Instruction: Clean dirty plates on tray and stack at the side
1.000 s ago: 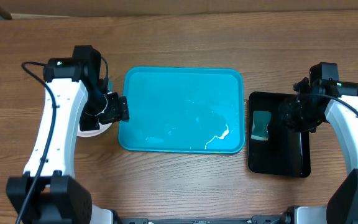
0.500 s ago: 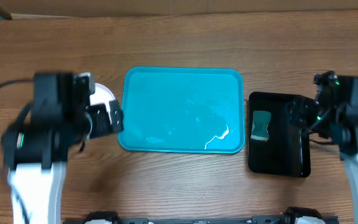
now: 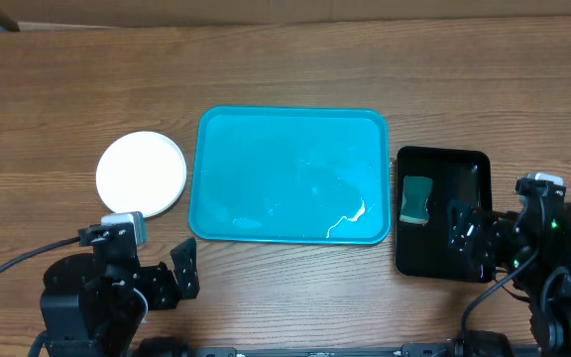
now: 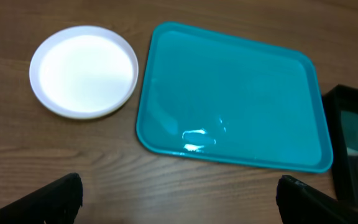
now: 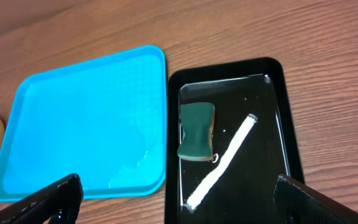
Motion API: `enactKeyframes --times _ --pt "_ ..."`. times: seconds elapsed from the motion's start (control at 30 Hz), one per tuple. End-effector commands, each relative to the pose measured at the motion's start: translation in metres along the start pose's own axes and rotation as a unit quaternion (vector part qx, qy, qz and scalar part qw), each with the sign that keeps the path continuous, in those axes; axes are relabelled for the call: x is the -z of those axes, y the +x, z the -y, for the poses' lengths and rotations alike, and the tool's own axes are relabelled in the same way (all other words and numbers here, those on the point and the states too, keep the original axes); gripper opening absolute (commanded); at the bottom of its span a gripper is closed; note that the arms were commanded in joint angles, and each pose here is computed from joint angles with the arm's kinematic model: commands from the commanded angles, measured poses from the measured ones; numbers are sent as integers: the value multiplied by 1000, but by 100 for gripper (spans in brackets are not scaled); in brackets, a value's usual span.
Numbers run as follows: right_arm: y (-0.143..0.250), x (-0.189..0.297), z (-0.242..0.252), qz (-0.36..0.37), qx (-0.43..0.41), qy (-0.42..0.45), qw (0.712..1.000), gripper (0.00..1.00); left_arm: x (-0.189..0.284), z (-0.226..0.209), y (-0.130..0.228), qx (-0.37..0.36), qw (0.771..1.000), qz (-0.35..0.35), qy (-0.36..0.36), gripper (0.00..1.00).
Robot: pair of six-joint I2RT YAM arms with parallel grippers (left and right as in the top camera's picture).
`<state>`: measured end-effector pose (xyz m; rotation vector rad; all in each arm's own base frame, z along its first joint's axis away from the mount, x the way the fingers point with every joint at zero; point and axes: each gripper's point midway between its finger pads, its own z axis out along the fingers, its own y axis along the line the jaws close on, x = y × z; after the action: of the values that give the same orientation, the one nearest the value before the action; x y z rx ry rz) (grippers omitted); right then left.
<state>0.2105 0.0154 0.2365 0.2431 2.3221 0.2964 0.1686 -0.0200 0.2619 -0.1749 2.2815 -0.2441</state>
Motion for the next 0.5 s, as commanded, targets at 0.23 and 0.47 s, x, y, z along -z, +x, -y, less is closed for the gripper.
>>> enactKeyframes --times 0.23,0.47 --pt "7 -3 5 -16 -1 13 1000 100 -1 -1 -1 8 1000 5 -1 100" --pt "6 -3 5 -16 -1 13 1000 100 -1 -2 6 10 1000 -11 -5 100"
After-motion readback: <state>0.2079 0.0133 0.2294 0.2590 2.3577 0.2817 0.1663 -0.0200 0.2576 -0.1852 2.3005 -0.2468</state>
